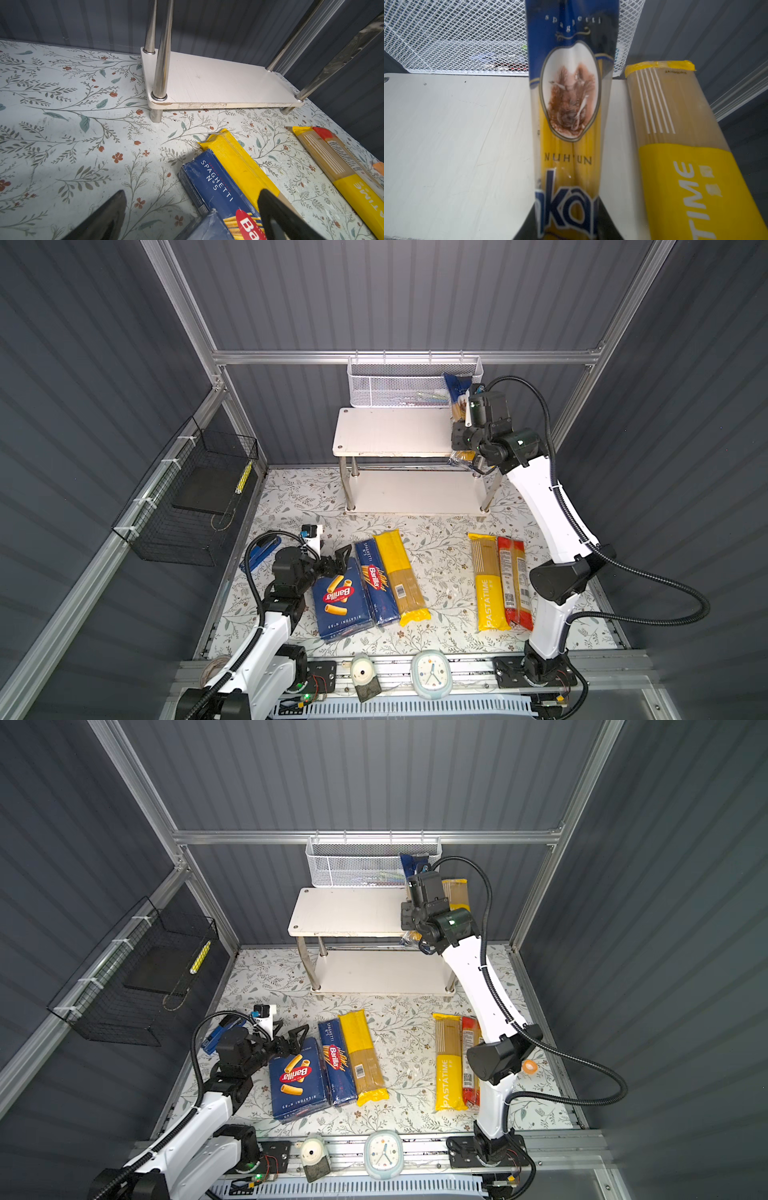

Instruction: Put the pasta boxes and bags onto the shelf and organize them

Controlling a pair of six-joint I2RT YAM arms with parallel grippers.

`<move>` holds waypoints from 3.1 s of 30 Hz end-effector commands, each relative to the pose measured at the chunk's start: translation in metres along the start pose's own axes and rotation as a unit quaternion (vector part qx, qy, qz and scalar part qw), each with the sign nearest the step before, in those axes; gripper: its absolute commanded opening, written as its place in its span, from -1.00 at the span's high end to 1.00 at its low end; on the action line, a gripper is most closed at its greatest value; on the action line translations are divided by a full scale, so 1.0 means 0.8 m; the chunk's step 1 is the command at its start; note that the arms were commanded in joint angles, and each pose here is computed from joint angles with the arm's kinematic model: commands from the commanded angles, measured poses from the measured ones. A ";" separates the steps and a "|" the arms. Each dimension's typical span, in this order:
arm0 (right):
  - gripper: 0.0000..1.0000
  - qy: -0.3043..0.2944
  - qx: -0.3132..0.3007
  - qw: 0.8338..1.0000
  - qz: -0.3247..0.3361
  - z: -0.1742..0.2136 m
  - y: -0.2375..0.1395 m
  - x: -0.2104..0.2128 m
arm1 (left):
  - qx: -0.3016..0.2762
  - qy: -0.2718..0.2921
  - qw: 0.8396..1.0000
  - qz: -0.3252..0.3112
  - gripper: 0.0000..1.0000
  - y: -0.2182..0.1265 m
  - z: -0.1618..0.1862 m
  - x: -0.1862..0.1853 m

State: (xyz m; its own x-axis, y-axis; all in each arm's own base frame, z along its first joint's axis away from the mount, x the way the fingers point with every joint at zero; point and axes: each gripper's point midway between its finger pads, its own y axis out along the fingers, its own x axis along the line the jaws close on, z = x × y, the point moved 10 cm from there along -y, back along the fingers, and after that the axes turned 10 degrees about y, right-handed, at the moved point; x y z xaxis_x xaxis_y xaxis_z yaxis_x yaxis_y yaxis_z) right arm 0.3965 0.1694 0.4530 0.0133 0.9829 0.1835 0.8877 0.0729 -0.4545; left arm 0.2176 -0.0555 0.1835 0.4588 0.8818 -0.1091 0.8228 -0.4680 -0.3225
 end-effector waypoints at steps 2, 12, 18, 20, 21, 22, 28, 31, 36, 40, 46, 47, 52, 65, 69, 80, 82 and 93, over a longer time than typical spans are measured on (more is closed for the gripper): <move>0.43 0.028 -0.060 0.998 0.015 -0.029 -0.012 -0.009 | -0.007 0.005 1.000 0.007 -0.99 -0.001 -0.002 -0.003; 0.35 0.026 -0.053 0.998 0.028 -0.026 -0.012 -0.016 | -0.012 0.006 1.000 0.020 -0.99 -0.002 -0.002 -0.006; 0.32 0.028 -0.049 0.998 0.036 -0.022 -0.010 -0.022 | -0.013 0.006 1.000 0.023 -0.99 -0.002 -0.002 -0.006; 0.29 0.031 -0.049 0.998 0.037 -0.022 -0.009 -0.023 | -0.013 0.006 1.000 0.023 -0.99 -0.002 -0.002 -0.006; 0.25 0.033 -0.050 0.998 0.036 -0.022 -0.008 -0.023 | -0.014 0.007 1.000 0.023 -0.99 -0.003 -0.003 -0.006; 0.22 0.033 -0.049 0.998 0.035 -0.022 -0.007 -0.023 | -0.014 0.007 1.000 0.023 -0.99 -0.003 -0.002 -0.006; 0.06 0.037 -0.049 0.998 0.026 -0.022 -0.009 -0.022 | -0.015 0.008 1.000 0.024 -0.99 -0.003 -0.003 -0.006; 0.01 0.041 -0.053 0.997 0.022 -0.026 -0.017 -0.023 | -0.014 0.008 1.000 0.024 -0.99 -0.003 -0.002 -0.006; -0.04 0.043 -0.062 0.997 0.013 -0.032 -0.034 -0.024 | -0.013 0.008 1.000 0.025 -0.99 -0.002 -0.002 -0.006; -0.10 0.040 -0.065 0.997 -0.002 -0.036 -0.053 -0.027 | -0.013 0.007 1.000 0.025 -0.99 -0.002 -0.002 -0.006; -0.11 0.027 -0.020 0.998 -0.059 -0.025 -0.094 -0.031 | -0.013 0.007 1.000 0.024 -0.99 -0.002 -0.002 -0.006; -0.12 0.027 -0.012 0.997 -0.068 -0.022 -0.100 -0.032 | -0.014 0.007 1.000 0.024 -0.99 -0.002 -0.002 -0.006; -0.12 0.036 0.019 0.992 -0.116 -0.004 -0.140 -0.040 | -0.015 0.007 1.000 0.027 -0.99 -0.003 -0.002 -0.007; -0.12 0.034 0.082 0.982 -0.168 0.053 -0.160 -0.051 | -0.012 0.005 0.999 0.033 -0.99 -0.001 -0.002 -0.007; -0.12 0.034 0.092 0.980 -0.176 0.060 -0.149 -0.047 | -0.012 0.004 0.999 0.034 -0.99 -0.001 -0.002 -0.008; -0.15 0.032 0.094 0.976 -0.194 0.062 -0.123 -0.036 | -0.010 0.002 0.999 0.036 -0.99 0.000 -0.002 -0.008; -0.17 0.028 0.091 0.977 -0.191 0.059 -0.118 -0.034 | -0.008 0.001 0.999 0.034 -0.99 0.000 -0.002 -0.007; -0.21 0.004 0.094 0.976 -0.194 0.042 -0.106 -0.024 | -0.009 -0.001 1.000 0.024 -0.99 -0.003 -0.003 -0.007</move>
State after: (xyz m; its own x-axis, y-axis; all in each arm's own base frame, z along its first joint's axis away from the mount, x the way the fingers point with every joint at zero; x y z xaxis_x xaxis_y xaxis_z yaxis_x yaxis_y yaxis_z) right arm 0.3069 0.1498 0.4461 -0.2635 0.8794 0.3965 0.7214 0.4525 -0.5243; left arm 0.2163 -0.0584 0.1865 0.4965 0.8596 -0.1209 0.8068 -0.5083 -0.3012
